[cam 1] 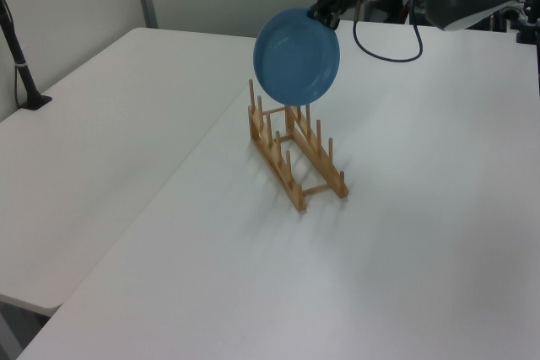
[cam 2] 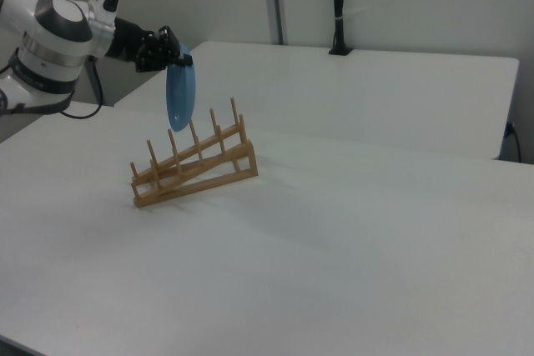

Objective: Place plate in plate rack
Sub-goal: 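Lower the plate edge-first between the rack pegs, standing it upright, then open the gripper to release the plate in the rack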

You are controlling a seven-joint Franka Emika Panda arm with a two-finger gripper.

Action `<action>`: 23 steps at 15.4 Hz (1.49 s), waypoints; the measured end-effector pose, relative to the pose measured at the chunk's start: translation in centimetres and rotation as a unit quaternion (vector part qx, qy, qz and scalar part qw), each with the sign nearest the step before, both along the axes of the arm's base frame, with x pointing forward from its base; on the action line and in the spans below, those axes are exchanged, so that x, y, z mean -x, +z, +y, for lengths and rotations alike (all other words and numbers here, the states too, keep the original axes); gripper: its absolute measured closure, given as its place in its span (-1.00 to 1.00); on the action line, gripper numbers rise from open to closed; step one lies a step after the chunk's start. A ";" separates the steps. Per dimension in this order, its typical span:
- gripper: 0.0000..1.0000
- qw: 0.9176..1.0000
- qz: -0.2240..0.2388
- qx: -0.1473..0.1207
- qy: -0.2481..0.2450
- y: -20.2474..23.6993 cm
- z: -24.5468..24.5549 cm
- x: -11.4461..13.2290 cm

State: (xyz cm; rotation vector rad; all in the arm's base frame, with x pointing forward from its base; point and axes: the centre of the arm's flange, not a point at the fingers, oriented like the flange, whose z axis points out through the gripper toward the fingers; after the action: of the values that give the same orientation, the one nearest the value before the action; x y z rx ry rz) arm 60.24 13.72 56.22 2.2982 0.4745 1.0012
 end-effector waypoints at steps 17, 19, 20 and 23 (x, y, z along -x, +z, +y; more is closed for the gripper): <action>0.89 0.998 0.011 0.060 0.013 -5.4 0.4 0.4; 0.89 0.998 0.004 0.061 0.014 -5.9 0.9 0.4; 0.89 0.998 0.004 0.060 0.013 -6.3 1.1 0.4; 0.81 0.998 0.008 0.058 0.013 -7.3 1.5 0.3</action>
State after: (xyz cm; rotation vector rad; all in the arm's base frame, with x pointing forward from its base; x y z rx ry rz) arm 59.93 15.21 48.95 2.2038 0.5557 0.9433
